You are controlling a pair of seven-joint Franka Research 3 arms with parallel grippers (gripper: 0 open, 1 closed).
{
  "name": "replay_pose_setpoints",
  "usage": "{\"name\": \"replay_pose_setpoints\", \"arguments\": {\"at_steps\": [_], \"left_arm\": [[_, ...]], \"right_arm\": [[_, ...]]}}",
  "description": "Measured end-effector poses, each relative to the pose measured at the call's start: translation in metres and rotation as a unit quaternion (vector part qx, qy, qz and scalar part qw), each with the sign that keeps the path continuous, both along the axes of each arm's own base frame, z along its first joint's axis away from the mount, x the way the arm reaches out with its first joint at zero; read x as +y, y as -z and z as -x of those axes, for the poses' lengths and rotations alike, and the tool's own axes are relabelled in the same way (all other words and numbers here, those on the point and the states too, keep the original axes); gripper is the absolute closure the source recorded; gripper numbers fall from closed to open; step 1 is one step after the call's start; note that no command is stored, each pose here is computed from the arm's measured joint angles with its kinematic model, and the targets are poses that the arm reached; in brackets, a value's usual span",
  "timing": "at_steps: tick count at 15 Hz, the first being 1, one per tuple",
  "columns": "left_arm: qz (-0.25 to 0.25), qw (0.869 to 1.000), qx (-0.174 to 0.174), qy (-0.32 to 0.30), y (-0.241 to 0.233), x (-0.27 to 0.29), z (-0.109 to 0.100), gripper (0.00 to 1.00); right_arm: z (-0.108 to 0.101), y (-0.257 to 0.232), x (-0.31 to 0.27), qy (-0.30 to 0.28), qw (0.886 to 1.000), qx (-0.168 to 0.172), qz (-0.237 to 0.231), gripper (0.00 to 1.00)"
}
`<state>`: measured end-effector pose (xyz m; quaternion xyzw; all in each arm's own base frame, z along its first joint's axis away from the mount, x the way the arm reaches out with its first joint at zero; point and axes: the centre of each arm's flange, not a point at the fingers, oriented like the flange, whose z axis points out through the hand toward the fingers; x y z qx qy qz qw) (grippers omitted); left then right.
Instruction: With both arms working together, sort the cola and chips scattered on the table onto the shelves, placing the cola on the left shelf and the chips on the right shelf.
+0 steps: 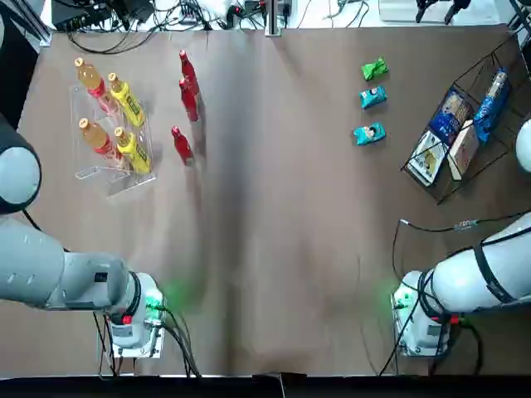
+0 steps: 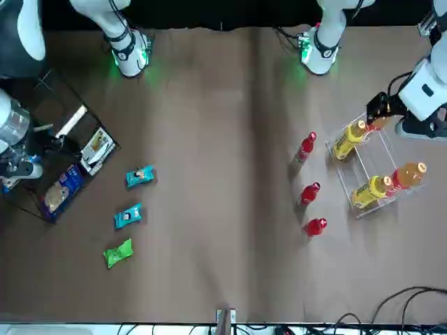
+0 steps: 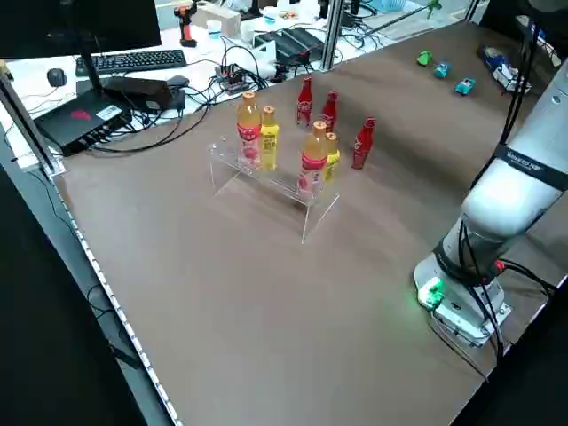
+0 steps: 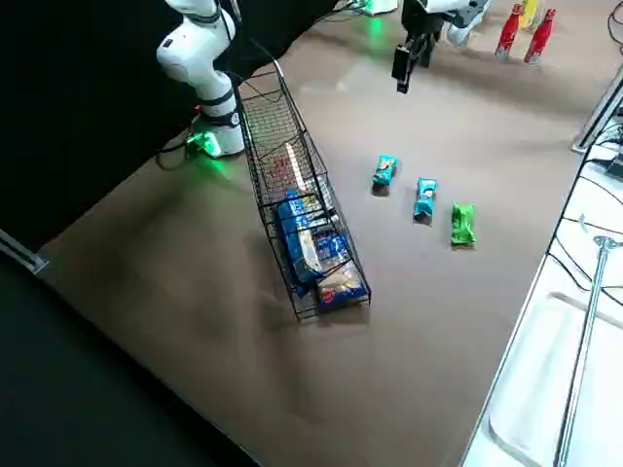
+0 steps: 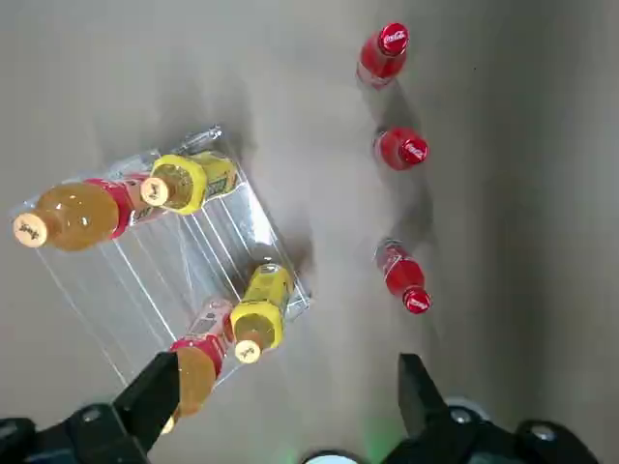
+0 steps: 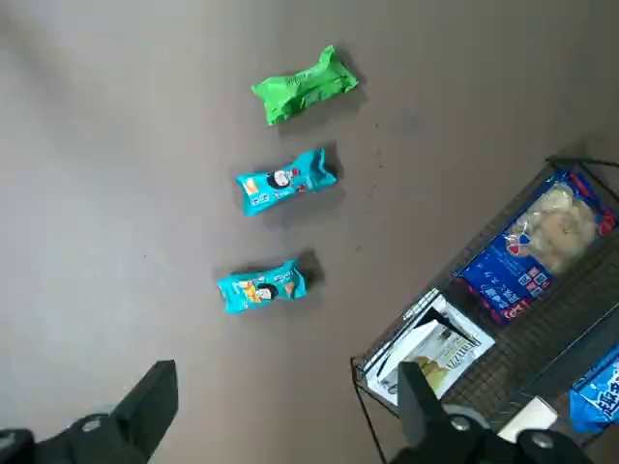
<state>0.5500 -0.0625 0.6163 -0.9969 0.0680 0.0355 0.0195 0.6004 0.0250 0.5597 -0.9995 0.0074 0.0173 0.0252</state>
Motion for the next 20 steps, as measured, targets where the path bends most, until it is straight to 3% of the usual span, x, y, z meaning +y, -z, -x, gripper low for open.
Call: {"name": "replay_pose_setpoints", "arguments": {"at_steps": [7, 10, 12, 17, 19, 20], "left_arm": [[0.0, 1.0, 0.006, 0.006, 0.007, -0.007, -0.001, 0.0], [-0.001, 0.999, 0.034, 0.022, 0.041, -0.025, -0.013, 0.0], [-0.001, 0.998, 0.053, 0.042, 0.075, -0.053, -0.023, 0.0], [0.001, 0.997, 0.06, 0.057, 0.144, -0.092, -0.042, 0.0], [-0.004, 0.997, 0.071, 0.04, 0.168, -0.099, -0.036, 0.0], [-0.004, 0.997, 0.067, 0.034, 0.179, -0.104, -0.033, 0.0]], "right_arm": [[-0.003, 0.007, 0.002, -0.001, 1.0, 0.005, 0.001, 0.0], [-0.008, 0.016, -0.002, 0.011, 1.0, 0.005, 0.002, 0.0], [-0.018, 0.027, -0.004, 0.06, 0.998, -0.003, 0.003, 0.01], [-0.055, 0.1, -0.006, 0.229, 0.973, -0.003, 0.016, 0.05], [-0.068, 0.138, -0.018, 0.294, 0.956, -0.001, 0.022, 0.19], [-0.076, 0.156, -0.024, 0.327, 0.945, -0.008, 0.022, 0.19]]}}
